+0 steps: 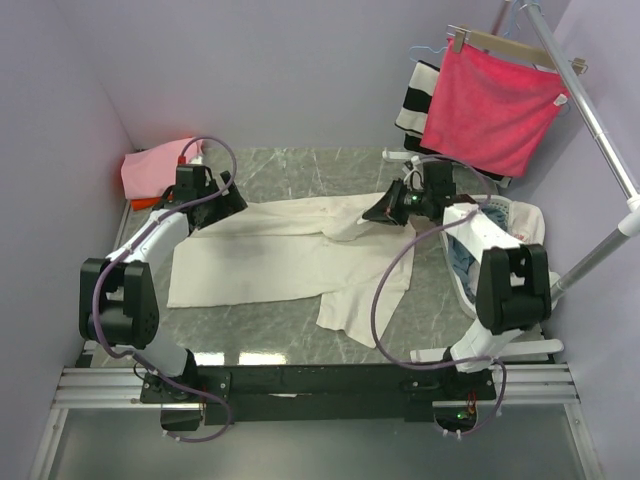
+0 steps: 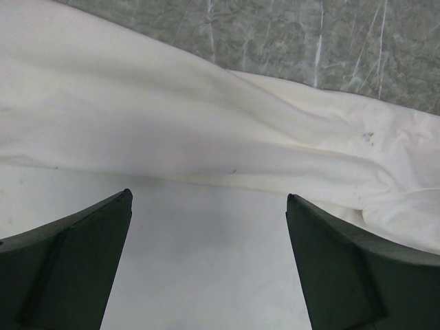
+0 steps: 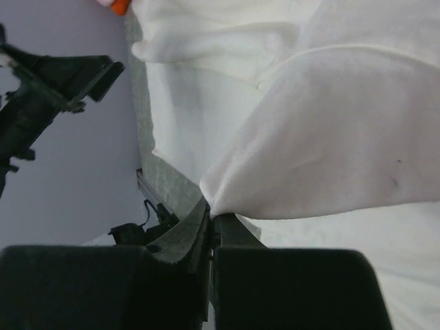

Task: Fold and stack the t-shirts
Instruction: Fold the tshirt

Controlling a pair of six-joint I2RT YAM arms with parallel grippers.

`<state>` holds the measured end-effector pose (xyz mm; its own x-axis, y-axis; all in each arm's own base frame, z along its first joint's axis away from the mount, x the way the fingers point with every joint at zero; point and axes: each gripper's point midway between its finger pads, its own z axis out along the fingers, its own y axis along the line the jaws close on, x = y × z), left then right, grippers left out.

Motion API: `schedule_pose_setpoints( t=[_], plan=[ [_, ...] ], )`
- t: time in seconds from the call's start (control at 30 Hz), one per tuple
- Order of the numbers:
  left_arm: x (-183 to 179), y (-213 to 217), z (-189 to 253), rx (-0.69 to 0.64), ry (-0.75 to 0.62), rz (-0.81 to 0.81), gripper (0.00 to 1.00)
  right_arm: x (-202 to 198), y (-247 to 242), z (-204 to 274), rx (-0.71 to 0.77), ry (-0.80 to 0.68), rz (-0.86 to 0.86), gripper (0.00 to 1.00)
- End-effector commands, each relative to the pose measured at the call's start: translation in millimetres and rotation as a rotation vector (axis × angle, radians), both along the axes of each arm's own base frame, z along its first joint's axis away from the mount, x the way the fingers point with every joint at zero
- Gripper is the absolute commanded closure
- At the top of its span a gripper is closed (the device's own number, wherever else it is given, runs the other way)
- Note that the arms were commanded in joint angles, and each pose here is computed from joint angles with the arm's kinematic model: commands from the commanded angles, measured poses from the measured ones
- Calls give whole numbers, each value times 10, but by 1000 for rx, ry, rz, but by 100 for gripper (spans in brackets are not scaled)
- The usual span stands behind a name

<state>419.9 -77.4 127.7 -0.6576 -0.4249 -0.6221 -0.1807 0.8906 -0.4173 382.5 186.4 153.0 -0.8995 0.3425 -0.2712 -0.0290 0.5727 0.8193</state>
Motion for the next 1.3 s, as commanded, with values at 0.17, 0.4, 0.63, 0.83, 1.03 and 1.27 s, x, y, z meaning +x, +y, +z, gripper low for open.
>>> schedule_pose_setpoints(
  t=[0.17, 0.4, 0.63, 0.83, 1.03, 1.27],
  plan=[
    [122, -108, 125, -27, -39, -49, 1, -235, 110, 557, 113, -105, 42, 100],
    [114, -99, 86, -16, -25, -53, 1, -413, 72, 357, 54, -51, 82, 100],
    [120, -60, 15, 7, 1, -50, 1, -884, -305, -189, -270, 76, 5, 75],
    [165, -43, -19, 21, 8, -48, 1, -639, -987, -143, -634, -28, -299, 56],
    [184, -60, -13, 12, 6, -50, 0, -221, -940, 12, -639, -108, -302, 54],
    [211, -192, 89, -44, -44, -98, 1, 248, -824, -313, -633, -67, -273, 54]
  ],
)
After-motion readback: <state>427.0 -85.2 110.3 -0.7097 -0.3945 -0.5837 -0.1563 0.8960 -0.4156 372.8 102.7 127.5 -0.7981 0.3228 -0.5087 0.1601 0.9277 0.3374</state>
